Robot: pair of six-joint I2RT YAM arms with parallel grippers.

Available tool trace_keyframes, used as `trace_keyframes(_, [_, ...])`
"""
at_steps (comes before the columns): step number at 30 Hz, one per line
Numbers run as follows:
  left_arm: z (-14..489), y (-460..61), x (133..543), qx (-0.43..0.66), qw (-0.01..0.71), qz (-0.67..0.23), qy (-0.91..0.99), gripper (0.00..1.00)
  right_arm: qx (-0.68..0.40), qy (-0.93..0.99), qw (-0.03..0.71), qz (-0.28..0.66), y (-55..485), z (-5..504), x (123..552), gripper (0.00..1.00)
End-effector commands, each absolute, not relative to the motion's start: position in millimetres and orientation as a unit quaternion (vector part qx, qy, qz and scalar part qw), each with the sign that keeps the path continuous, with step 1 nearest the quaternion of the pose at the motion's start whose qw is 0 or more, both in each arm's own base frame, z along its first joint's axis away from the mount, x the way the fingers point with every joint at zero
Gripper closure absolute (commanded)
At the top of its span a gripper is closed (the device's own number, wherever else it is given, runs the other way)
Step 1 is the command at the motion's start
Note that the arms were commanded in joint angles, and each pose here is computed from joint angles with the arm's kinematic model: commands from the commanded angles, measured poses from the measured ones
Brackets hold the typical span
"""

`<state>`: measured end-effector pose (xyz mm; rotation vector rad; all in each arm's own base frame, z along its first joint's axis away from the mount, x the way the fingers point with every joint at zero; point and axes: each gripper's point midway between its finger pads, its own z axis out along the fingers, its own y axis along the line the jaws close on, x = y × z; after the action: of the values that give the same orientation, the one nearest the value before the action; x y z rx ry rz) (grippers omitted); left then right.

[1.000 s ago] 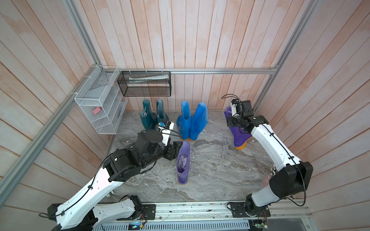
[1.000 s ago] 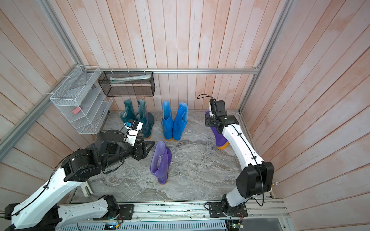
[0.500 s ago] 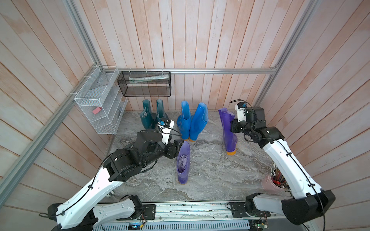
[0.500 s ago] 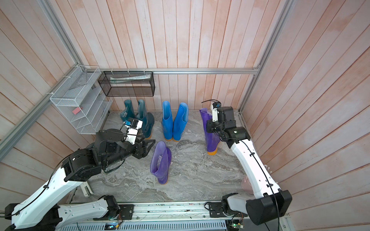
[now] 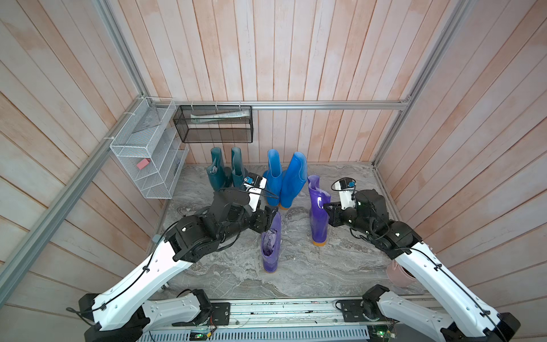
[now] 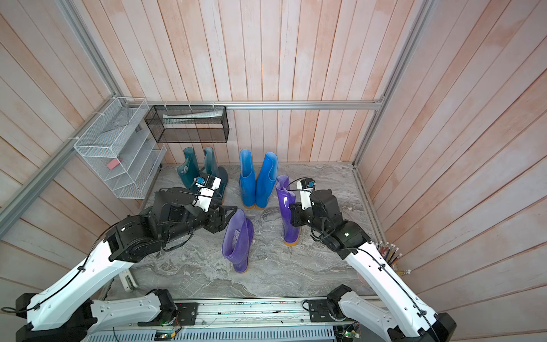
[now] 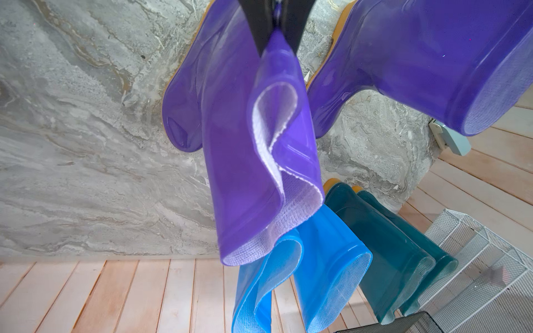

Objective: Match and arrange rain boots in pairs
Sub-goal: Place the rain boot at the center of the board.

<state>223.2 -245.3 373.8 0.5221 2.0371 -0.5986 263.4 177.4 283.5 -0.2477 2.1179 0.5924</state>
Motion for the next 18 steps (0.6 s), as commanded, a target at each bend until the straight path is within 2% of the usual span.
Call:
trace_keyframes(1, [390.7,-250.8,222.9,0.220,0.474,-0.262,0.811,0.34,-0.074,0.834,0.478,0.266,175.2,304.4,256.2,1.00])
trace_keyframes(14, [384.8,-266.4,223.5,0.236,0.462,-0.279,0.808,0.34,-0.047,0.865,0.420,0.271,158.3,248.4,217.0,0.96])
trace_keyframes(18, [381.8,-269.9,224.1,0.240,0.459,-0.280,0.808,0.34,-0.036,0.871,0.408,0.271,153.4,235.9,208.3,0.88])
